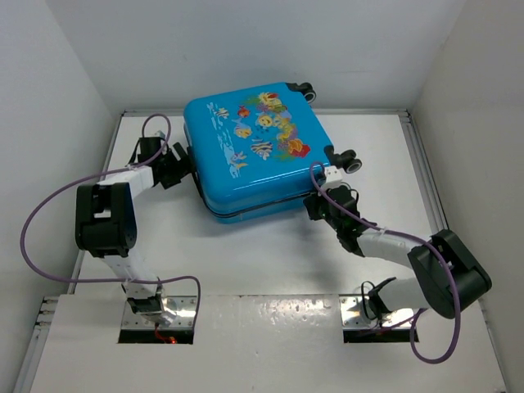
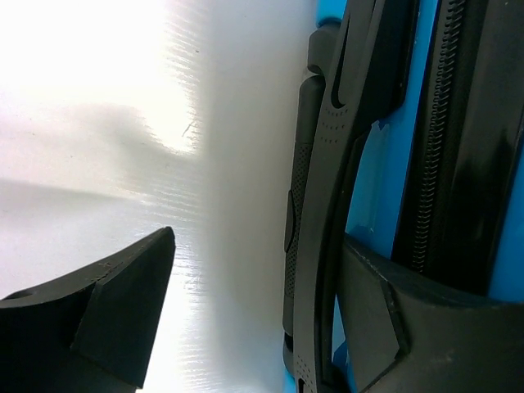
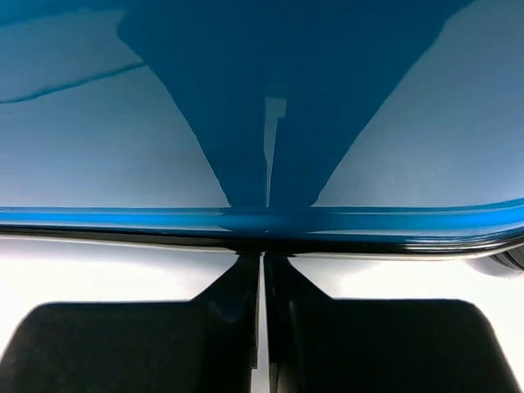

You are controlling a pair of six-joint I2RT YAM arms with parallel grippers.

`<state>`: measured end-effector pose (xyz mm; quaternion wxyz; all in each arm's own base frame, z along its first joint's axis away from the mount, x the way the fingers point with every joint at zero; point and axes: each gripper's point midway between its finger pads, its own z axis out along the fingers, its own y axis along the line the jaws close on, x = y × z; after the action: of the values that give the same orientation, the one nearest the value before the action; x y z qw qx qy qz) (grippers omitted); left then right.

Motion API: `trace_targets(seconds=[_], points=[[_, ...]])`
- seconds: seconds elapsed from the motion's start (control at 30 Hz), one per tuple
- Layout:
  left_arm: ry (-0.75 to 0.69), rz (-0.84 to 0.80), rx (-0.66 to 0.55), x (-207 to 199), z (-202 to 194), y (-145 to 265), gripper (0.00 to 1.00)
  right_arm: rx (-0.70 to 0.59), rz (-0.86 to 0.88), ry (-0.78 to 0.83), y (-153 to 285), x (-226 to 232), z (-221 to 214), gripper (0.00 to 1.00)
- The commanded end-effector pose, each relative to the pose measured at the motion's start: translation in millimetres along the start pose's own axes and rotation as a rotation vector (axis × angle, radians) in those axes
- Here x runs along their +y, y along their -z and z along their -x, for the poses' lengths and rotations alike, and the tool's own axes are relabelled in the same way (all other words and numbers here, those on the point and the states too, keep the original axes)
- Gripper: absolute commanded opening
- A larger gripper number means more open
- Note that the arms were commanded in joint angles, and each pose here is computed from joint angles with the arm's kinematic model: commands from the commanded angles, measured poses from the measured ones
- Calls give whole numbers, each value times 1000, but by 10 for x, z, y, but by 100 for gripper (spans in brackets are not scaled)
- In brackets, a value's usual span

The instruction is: Pack the luggage

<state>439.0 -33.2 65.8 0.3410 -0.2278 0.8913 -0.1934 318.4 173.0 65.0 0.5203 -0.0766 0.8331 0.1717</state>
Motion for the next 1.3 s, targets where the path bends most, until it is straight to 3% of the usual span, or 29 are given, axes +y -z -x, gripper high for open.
trace_targets(seconds=[0.0,0.17,0.27,0.3,0.33,0.43,0.53,0.7,0.97,1.27], points=[[-18,64,104,83,-376,-1,80,-142,-14,4,-53,1,429,0],[-9,101,138,170,-442,-69,73,-130,-43,17,12,-108,366,0],[-9,101,140,170,-433,-92,60,-138,-61,41,58,-173,386,0],[-9,102,140,170,-433,-92,55,-138,-75,51,63,-207,383,0],[-6,121,152,221,-474,-108,43,-140,-77,54,75,-217,387,0],[-13,174,165,318,-484,-124,20,-135,-101,75,104,-280,385,0],[-28,226,170,449,-477,-118,9,-140,-111,80,138,-311,416,0],[-32,296,180,615,-437,-66,0,-136,-144,104,187,-402,397,0],[-19,352,199,858,-415,-24,0,-142,-170,122,292,-526,404,0],[-17,319,239,834,-526,-42,0,-175,108,155,211,13,441,0]])
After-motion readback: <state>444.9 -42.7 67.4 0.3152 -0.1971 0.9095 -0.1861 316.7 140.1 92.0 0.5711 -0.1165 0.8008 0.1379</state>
